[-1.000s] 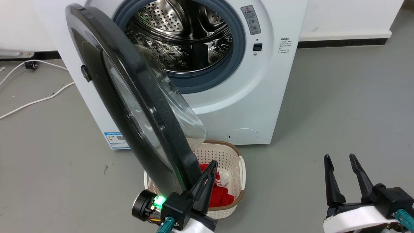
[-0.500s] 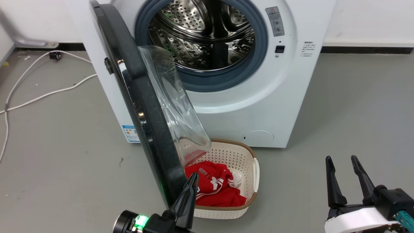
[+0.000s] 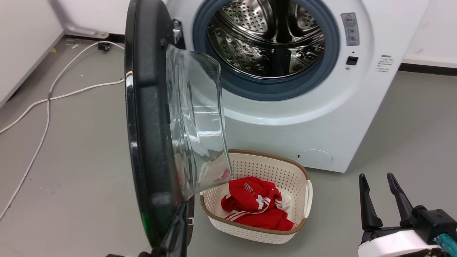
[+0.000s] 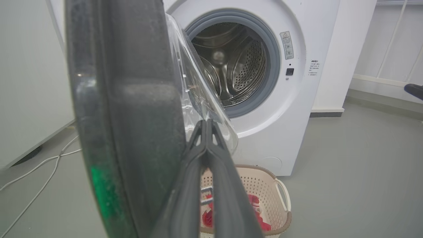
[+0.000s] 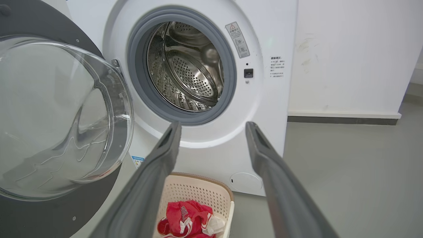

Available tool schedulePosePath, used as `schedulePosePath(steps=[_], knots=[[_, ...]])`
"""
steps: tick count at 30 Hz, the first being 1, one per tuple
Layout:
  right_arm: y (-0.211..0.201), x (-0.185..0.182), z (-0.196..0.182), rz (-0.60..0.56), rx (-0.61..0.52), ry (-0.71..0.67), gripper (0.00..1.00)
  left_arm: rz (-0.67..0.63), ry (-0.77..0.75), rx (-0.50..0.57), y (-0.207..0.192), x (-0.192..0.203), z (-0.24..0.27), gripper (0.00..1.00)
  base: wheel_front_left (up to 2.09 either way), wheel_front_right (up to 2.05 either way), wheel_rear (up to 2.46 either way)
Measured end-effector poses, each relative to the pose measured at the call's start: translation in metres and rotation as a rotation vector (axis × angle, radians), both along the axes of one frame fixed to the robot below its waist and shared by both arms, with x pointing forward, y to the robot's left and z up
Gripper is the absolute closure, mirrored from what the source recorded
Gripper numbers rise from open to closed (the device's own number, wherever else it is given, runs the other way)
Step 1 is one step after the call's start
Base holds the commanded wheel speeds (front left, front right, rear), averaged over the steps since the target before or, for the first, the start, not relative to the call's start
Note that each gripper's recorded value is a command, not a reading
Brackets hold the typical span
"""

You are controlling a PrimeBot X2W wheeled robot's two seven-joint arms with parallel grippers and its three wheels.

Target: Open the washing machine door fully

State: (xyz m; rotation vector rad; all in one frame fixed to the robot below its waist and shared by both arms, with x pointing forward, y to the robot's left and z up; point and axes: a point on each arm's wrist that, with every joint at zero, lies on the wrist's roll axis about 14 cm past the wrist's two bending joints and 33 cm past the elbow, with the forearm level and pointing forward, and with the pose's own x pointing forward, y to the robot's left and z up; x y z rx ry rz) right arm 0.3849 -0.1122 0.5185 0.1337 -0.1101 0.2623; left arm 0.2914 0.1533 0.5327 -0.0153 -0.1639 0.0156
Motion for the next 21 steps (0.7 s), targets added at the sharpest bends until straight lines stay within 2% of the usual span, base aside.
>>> schedulePosePath(steps=[10,21], knots=[[0.018,0.005,-0.004,0.051,0.004,0.013,0.0,0.193,0.015,0.041,0.056,-0.018,-0.002,1.0,0.0,0.0,0.0],[0.018,0.009,-0.011,0.052,0.004,0.039,0.0,0.36,0.035,0.09,0.118,-0.016,-0.003,1.0,0.0,0.0,0.0]])
